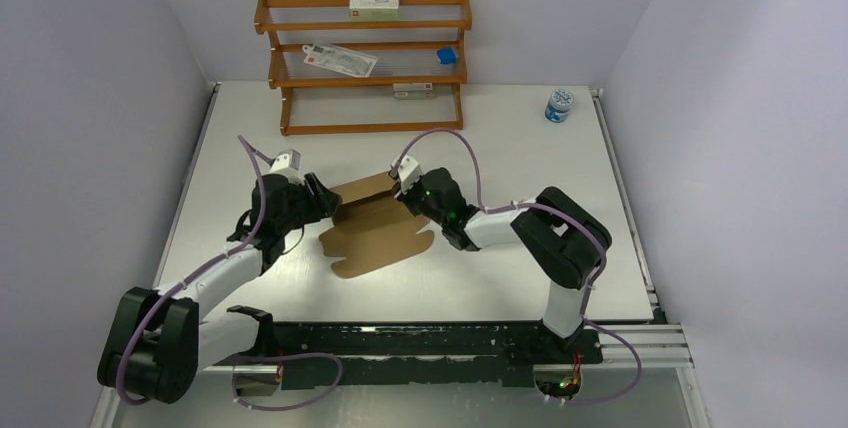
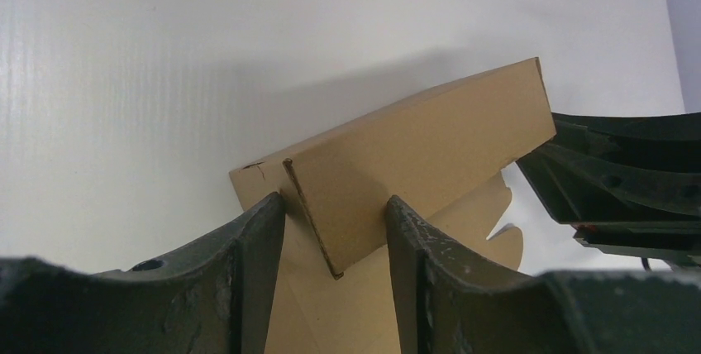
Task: Fold the paper box
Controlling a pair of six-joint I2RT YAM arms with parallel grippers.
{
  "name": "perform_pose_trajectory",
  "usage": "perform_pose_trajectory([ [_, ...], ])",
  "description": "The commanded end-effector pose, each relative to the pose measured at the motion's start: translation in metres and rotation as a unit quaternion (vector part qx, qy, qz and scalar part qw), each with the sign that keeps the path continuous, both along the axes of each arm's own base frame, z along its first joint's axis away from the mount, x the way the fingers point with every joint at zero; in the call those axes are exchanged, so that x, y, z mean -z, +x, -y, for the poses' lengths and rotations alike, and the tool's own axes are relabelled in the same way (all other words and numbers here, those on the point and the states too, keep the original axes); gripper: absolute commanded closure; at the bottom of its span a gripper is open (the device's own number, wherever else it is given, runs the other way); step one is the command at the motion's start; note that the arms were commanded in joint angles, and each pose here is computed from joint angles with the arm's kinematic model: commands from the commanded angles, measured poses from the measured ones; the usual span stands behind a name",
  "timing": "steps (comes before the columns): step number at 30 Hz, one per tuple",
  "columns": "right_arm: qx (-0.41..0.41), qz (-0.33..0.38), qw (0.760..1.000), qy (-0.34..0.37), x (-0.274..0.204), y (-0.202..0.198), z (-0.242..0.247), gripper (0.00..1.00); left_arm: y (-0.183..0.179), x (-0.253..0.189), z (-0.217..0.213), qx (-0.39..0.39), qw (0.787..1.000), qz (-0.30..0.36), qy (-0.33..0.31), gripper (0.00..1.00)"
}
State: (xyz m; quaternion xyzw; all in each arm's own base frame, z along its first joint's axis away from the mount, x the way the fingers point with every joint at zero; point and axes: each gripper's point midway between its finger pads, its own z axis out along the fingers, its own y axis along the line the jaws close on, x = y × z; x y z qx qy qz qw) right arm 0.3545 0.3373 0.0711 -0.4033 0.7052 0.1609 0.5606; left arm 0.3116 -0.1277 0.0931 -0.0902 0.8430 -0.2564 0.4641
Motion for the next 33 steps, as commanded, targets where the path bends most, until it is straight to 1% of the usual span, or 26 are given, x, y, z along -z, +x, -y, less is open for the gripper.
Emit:
perform_pose_trajectory([
  [1, 0.027, 0.001, 0.999, 0.026, -0.005, -0.018, -0.005, 0.87, -0.016, -0.013, 0.025, 0.062, 0.997, 0.010, -0.052, 0.48],
  [7, 0.026, -0.011, 1.000, 0.013, -0.005, -0.036, 0.007, 0.94, -0.034, -0.020, 0.028, 0.072, 0.995, 0.012, -0.064, 0.48],
  [8, 0.017, -0.012, 1.000, 0.005, -0.006, -0.040, 0.009, 0.94, -0.035, -0.020, 0.025, 0.066, 0.996, 0.010, -0.058, 0.48],
  [11, -0.006, -0.017, 1.000, -0.021, -0.006, -0.050, 0.016, 0.95, -0.031, -0.025, 0.005, 0.012, 0.999, 0.008, -0.030, 0.43],
  [14, -0.017, -0.028, 0.999, -0.039, -0.008, -0.055, 0.024, 0.96, -0.022, -0.055, -0.015, -0.042, 0.998, 0.040, -0.009, 0.37],
  [17, -0.040, -0.040, 0.998, -0.039, -0.009, -0.065, 0.023, 0.96, -0.016, -0.085, -0.018, -0.051, 0.996, 0.076, -0.010, 0.32],
  [18, -0.044, -0.043, 0.997, -0.038, -0.010, -0.067, 0.023, 0.96, -0.013, -0.090, -0.016, -0.043, 0.996, 0.080, -0.010, 0.30],
  [20, -0.045, -0.046, 0.997, -0.033, -0.009, -0.069, 0.023, 0.96, -0.010, -0.094, -0.001, -0.004, 0.997, 0.075, -0.013, 0.29],
  [23, -0.048, -0.051, 0.997, -0.025, -0.006, -0.073, 0.023, 0.95, -0.008, -0.083, 0.023, 0.065, 0.996, 0.049, -0.023, 0.29],
  [27, -0.053, -0.058, 0.997, -0.012, -0.002, -0.076, 0.019, 0.94, -0.010, -0.072, 0.056, 0.139, 0.989, 0.033, -0.045, 0.27],
  [33, -0.042, -0.061, 0.997, -0.004, 0.007, -0.076, 0.016, 0.93, -0.011, -0.064, 0.096, 0.201, 0.979, 0.023, -0.036, 0.26],
])
